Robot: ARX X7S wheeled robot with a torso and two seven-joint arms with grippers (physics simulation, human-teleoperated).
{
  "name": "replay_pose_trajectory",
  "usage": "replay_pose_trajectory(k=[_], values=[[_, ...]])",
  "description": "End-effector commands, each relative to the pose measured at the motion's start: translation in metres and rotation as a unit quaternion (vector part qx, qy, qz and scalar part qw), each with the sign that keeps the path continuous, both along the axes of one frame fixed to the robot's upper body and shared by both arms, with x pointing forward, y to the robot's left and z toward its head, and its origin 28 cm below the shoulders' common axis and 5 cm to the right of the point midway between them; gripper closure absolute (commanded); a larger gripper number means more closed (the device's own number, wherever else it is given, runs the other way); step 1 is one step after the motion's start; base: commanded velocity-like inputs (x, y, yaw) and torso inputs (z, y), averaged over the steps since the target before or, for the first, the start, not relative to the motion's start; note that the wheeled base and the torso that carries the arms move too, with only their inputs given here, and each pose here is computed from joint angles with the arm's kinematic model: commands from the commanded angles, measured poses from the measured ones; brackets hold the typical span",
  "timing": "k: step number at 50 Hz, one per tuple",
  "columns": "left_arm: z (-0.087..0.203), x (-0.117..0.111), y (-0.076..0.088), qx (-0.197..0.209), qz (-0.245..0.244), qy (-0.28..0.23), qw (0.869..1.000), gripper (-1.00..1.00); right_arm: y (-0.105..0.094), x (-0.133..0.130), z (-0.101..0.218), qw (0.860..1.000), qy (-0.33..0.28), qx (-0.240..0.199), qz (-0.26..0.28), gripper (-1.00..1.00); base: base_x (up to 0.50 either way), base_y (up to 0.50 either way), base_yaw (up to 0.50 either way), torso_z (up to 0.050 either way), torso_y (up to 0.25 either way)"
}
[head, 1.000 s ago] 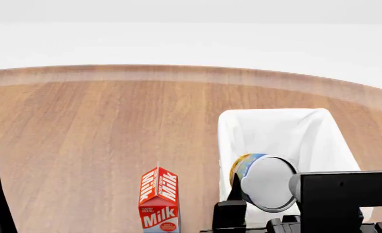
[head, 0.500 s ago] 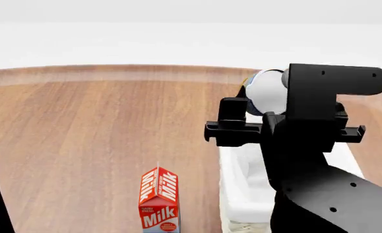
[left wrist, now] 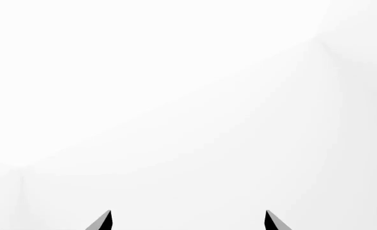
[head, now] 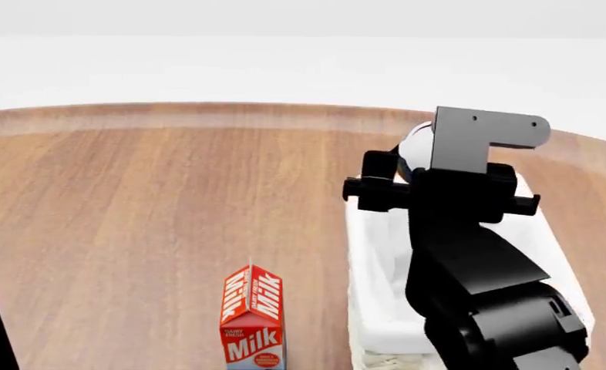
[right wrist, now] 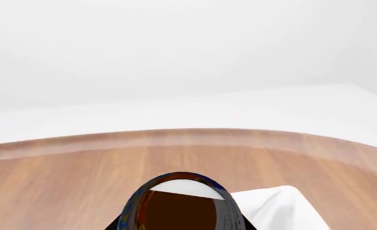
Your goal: Pick up the alphabet soup and the tomato sauce, and put them in the basket.
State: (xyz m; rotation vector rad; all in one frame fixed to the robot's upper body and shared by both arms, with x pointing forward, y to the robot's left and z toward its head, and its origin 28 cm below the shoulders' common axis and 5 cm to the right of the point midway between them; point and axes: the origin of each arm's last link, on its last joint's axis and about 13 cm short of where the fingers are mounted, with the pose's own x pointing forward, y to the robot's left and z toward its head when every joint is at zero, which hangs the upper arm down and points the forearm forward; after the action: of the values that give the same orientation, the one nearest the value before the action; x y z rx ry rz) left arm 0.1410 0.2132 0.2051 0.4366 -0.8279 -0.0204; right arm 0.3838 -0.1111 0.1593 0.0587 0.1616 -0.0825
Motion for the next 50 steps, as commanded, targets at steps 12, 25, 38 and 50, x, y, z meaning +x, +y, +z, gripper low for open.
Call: replay_pose_trajectory(k=[12,25,38,50], values=[[0.001,0.001,0.001,0.002,0.002,-0.003,1.0,-1.0,-0.012,0.021,-0.037,0.997,0.044,-0.057,-0.038,1.0,0.0,0.0,0.0,0.0,0.001],[0.001,0.0,0.001,0.002,0.001,0.0,1.0,-1.0,-0.021,0.021,-0.046,0.994,0.065,-0.059,-0.069,1.0,0.0,0.0,0.0,0.001,0.001],[0.001,0.001,0.0,0.002,-0.001,0.0,1.0,-1.0,-0.022,0.017,-0.057,0.993,0.085,-0.054,-0.064,1.0,0.0,0.0,0.0,0.0,0.001],[0.0,0.0,0.0,0.001,-0.001,0.003,1.0,-1.0,-0.021,0.016,-0.059,0.993,0.088,-0.055,-0.061,1.0,0.0,0.0,0.0,0.0,0.0]])
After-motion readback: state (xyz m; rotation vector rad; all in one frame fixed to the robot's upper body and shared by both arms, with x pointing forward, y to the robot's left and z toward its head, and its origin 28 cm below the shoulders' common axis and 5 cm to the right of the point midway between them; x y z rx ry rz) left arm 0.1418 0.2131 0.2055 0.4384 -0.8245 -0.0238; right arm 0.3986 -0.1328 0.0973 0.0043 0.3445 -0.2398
